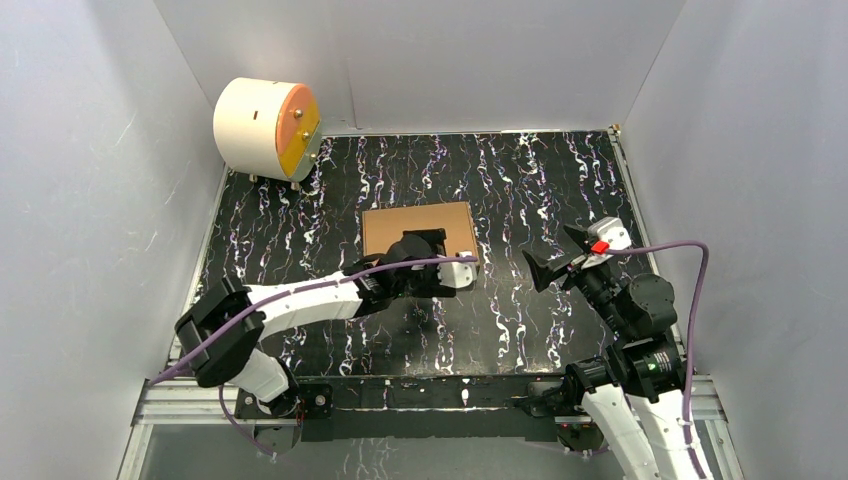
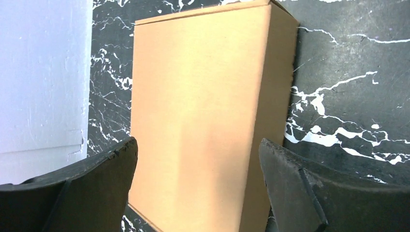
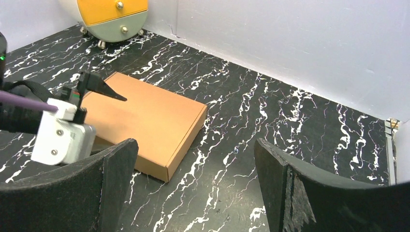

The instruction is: Fold the paper box

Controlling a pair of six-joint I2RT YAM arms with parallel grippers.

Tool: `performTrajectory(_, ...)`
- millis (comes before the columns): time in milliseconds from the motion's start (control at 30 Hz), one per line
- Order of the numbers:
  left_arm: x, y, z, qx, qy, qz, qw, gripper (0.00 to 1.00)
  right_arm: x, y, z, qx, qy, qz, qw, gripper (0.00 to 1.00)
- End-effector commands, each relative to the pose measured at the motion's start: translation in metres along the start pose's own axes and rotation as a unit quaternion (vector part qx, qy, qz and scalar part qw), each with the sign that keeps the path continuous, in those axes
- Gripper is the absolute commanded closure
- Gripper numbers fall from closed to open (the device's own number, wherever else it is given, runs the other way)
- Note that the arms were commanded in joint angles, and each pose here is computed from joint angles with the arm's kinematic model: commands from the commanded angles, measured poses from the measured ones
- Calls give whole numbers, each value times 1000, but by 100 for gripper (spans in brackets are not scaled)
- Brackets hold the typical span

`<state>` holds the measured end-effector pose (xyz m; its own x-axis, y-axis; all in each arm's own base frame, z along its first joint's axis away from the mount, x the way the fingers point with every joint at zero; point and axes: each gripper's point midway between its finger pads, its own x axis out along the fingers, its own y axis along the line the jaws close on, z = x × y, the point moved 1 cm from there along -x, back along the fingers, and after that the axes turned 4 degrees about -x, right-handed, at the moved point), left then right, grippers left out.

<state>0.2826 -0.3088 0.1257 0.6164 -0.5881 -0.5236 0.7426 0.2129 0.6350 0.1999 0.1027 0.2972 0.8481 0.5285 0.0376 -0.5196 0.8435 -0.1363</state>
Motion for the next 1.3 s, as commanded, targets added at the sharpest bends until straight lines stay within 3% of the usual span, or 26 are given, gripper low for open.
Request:
performTrajectory(0,-22,8,22,-50,-38,11,998,7,-2,-7,16,-11,-39,-20,999,1)
performTrajectory(167,-37,6,39,-127,-53,-15,990,4,-2,-8,14,-12,-37,-23,999,1)
performTrajectory(300,-39,27,31,-216,1,22,976,2,-1,-10,12,-12,-31,-28,999,1)
performTrajectory(400,-39,49,13,-295,27,50,954,2,-1,-12,11,-12,-26,-36,999,1)
performTrajectory(633,-61,99,-33,-481,29,109,869,2,-2,-19,7,-12,-12,-53,998,1)
performTrajectory(900,-125,130,-96,-640,20,223,735,2,-3,-27,4,-15,1,-78,997,1)
performTrajectory(1000,-157,134,-115,-663,4,278,695,2,-6,-36,0,-15,6,-108,994,1)
performTrajectory(1267,-258,130,-130,-632,-35,417,652,2,-16,-57,-6,-17,5,-177,984,1)
